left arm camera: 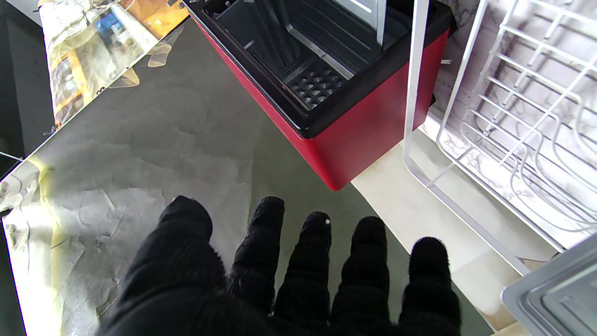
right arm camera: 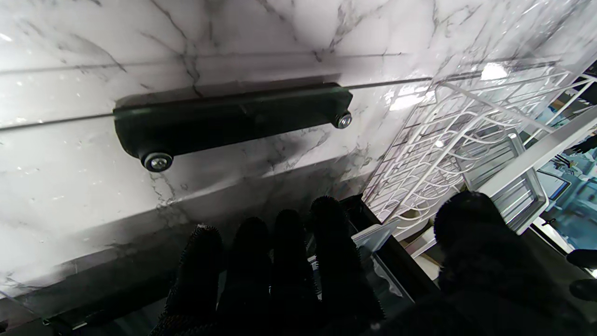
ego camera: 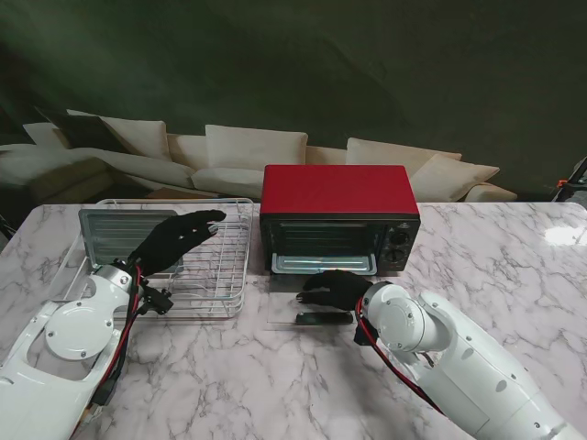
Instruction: Slide the trays into the oven
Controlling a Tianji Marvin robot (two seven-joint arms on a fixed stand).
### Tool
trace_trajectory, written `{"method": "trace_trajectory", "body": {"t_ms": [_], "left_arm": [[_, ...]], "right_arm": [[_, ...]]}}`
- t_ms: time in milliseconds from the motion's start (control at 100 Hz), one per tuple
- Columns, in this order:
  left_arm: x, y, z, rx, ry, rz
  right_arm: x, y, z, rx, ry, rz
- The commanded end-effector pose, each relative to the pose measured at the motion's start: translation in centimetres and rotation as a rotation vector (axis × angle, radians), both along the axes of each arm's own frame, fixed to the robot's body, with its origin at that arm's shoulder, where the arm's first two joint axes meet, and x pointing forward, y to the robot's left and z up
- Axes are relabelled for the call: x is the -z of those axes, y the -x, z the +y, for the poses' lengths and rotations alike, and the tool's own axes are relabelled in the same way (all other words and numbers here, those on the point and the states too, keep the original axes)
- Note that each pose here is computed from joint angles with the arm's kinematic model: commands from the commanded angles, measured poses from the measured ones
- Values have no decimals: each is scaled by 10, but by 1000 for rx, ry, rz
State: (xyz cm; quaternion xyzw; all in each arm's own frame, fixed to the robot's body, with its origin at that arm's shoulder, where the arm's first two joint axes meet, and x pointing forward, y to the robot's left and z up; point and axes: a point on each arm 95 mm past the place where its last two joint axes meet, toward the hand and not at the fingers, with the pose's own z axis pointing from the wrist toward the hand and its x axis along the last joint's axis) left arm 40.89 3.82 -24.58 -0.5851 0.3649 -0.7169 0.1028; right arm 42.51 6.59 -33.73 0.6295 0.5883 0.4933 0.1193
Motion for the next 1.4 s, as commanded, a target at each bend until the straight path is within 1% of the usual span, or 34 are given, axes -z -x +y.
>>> {"method": "trace_trajectory", "body": {"t_ms": [0, 180, 400, 650, 860, 1150, 1390], "left_arm": [[3, 1, -2, 9, 2, 12], [4, 2, -2, 8, 3, 15], [5, 0, -3, 13, 3, 16], [5, -1, -3, 13, 5, 16], [6, 0, -4, 9, 10, 22], [6, 0, -4, 8, 11, 25], [7, -1, -4, 11, 12, 28]], "right_arm": [[1, -6, -1, 14, 2, 2], [2, -19, -1, 34, 10, 5], [2, -33, 0, 53, 30, -42], [-1, -49, 4, 80, 21, -66], [-1, -60, 6, 76, 59, -105], [3, -65, 4, 99, 68, -118], [3, -62, 3, 98, 74, -125]]}}
